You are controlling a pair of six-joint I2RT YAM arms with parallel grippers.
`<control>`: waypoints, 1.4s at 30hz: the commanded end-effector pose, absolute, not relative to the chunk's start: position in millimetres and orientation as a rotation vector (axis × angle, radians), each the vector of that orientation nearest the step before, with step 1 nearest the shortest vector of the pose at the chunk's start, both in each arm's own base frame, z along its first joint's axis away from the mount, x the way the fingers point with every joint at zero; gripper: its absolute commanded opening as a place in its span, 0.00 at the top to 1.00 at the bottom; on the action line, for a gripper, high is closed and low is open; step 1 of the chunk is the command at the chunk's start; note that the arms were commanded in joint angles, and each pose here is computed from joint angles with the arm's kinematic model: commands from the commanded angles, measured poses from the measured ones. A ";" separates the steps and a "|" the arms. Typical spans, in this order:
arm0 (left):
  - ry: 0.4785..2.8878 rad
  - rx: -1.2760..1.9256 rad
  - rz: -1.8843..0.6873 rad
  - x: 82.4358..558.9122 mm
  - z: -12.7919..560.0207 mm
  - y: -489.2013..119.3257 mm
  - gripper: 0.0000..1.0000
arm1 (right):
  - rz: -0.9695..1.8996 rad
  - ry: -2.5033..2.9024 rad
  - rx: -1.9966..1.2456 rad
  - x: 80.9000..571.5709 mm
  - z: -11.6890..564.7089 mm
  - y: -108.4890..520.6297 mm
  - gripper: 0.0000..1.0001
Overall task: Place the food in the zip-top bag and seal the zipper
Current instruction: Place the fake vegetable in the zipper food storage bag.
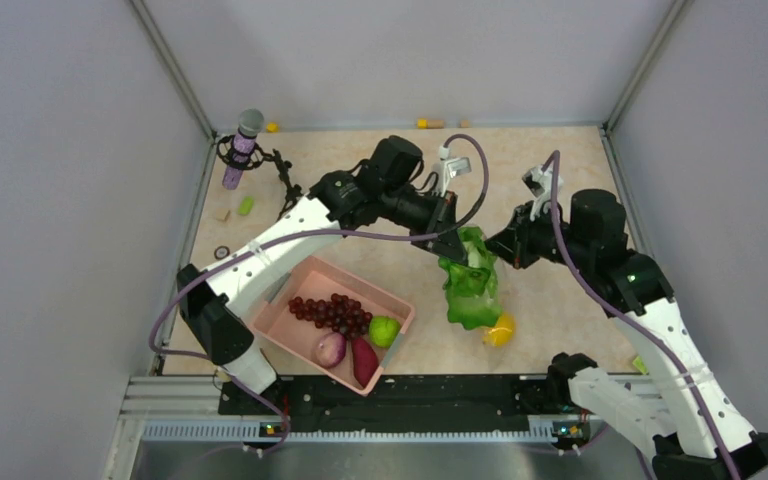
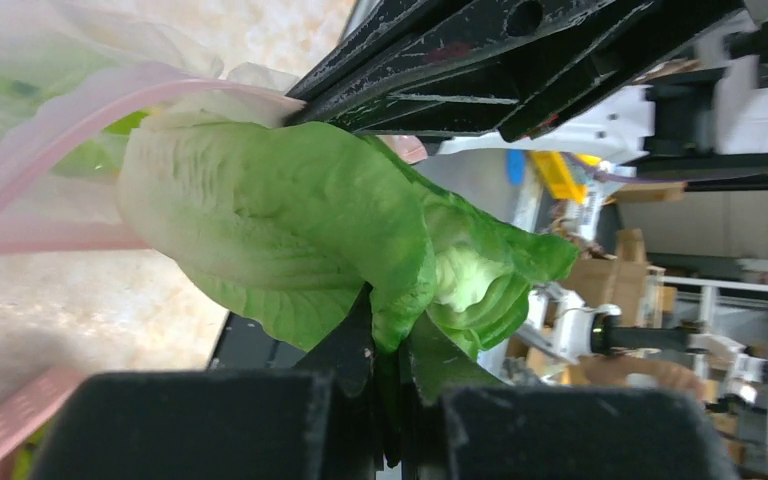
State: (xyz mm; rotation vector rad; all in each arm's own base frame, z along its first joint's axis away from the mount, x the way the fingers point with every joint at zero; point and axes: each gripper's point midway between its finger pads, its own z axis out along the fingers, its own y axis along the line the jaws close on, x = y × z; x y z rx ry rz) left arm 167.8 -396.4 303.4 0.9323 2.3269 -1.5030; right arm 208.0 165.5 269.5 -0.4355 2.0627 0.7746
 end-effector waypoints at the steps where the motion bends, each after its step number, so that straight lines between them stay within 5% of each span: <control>1: 2.146 0.813 -1.698 164.1 367.2 -385.4 1.00 | 1.012 1.737 -0.643 194.7 346.5 202.8 1.00; 18: 2.263 0.175 -1.378 239.0 297.2 -358.2 1.00 | 1.536 1.597 -0.527 156.0 401.5 231.1 1.00; 29: 2.189 0.196 -1.481 226.0 308.7 -357.0 1.00 | 1.062 1.839 -0.296 213.2 339.0 196.4 1.00; 37: 2.197 0.030 -1.504 237.3 308.6 -358.2 1.00 | 1.054 1.905 -0.374 203.6 307.8 197.1 1.00; 42: 2.195 -0.042 -1.473 246.7 307.6 -357.0 1.00 | 1.002 1.873 -0.439 202.5 303.8 193.5 0.79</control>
